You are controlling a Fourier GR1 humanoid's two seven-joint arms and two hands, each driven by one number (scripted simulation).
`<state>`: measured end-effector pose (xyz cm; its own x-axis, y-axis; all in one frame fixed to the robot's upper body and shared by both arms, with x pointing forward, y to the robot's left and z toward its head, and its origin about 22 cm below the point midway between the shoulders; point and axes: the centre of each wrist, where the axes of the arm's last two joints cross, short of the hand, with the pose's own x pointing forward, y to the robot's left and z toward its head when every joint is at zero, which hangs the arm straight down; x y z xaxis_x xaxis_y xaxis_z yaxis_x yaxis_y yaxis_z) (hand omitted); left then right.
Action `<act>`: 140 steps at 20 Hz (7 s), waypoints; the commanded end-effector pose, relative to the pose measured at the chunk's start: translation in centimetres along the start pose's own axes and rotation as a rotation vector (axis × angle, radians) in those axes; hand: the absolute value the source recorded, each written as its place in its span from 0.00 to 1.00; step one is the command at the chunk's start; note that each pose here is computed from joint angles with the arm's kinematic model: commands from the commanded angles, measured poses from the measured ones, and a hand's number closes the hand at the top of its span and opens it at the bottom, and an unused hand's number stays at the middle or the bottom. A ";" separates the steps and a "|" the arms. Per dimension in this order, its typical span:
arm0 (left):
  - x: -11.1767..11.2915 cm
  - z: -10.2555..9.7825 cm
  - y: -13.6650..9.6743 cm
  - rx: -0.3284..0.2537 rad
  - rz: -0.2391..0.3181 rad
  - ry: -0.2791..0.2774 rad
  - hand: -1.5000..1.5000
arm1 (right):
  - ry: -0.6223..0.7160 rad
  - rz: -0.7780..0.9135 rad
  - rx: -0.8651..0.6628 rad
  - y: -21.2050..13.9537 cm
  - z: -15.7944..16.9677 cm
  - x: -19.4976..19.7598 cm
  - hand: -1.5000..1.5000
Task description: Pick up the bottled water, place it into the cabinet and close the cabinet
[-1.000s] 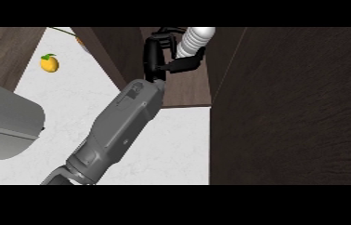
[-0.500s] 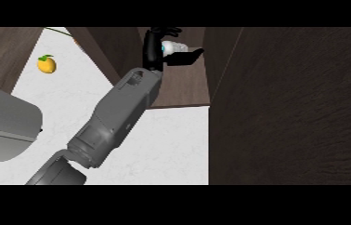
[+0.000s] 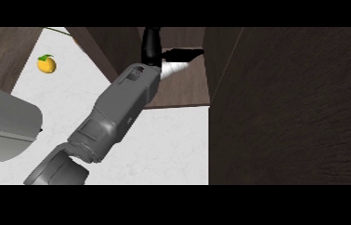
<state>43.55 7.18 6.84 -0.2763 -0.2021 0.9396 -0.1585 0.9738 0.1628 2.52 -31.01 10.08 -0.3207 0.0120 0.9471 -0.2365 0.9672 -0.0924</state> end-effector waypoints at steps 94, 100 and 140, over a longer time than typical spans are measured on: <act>2.6 26.5 23.1 -0.148 0.505 -0.040 0.00 | -0.042 0.049 0.699 17.1 -15.5 3.6 1.00; 2.7 26.1 23.8 -0.152 0.515 -0.050 0.00 | -0.042 0.056 0.721 17.0 -16.1 3.1 1.00; 2.6 25.8 25.2 -0.228 0.546 -0.079 0.00 | 0.207 -0.437 0.272 11.7 -22.2 -4.2 1.00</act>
<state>14.30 28.80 5.74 -0.3298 0.3219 0.8875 0.2162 0.9409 -0.2609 18.49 -15.58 11.83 0.0249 -0.2575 0.9660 -0.6532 0.7273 0.2107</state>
